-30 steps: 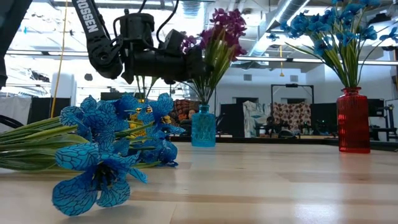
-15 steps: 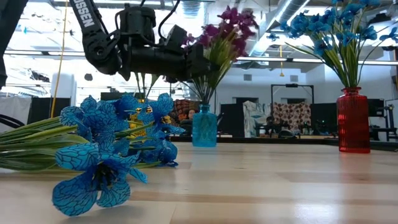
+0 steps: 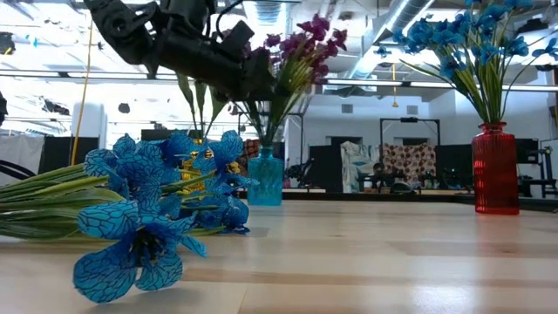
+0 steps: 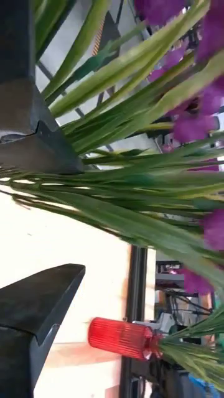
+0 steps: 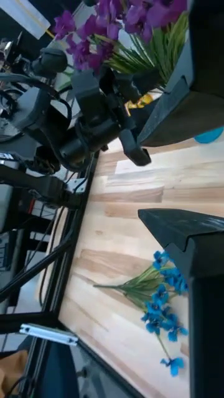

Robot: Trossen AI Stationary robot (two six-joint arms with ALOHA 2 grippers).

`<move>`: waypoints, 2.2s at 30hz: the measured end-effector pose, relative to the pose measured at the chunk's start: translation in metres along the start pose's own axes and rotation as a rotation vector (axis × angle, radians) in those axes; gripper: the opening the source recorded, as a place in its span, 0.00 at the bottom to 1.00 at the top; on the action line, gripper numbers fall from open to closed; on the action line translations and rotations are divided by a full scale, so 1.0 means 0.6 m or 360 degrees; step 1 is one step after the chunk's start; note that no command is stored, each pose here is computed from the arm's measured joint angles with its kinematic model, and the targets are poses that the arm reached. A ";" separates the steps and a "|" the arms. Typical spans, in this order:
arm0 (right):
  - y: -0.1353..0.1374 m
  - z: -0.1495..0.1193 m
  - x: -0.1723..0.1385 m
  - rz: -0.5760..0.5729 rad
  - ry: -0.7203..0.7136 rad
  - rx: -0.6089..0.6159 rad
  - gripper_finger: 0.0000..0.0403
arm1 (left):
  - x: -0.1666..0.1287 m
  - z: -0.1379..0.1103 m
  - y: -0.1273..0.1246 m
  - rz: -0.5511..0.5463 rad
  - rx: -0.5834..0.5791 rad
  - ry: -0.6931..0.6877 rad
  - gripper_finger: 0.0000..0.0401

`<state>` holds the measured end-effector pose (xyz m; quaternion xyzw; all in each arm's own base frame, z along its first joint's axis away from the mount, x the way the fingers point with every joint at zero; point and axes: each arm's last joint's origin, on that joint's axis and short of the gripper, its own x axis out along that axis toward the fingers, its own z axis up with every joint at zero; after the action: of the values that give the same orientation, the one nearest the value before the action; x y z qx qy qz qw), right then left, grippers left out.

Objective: Sort flowers into vase by color
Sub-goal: Put the violet flower into the blue vase

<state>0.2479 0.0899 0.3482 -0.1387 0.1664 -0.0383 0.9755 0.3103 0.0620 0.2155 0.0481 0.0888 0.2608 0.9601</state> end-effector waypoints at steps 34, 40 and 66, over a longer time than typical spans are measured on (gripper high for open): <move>0.001 -0.003 0.005 -0.0003 0.0022 0.0018 0.49 | -0.058 0.071 0.017 -0.0253 -0.0068 -0.0178 0.59; 0.001 -0.002 0.005 -0.0003 0.0018 0.0025 0.49 | -0.056 0.054 0.010 -0.0436 -0.0027 -0.0037 0.59; 0.001 -0.003 0.005 -0.0002 0.0019 0.0022 0.49 | -0.086 0.022 0.008 -0.0847 0.0208 0.0369 0.59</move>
<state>0.2499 0.0898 0.3458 -0.1319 0.1720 -0.0410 0.9754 0.2664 0.0395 0.2365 0.0548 0.2240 -0.0027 0.9731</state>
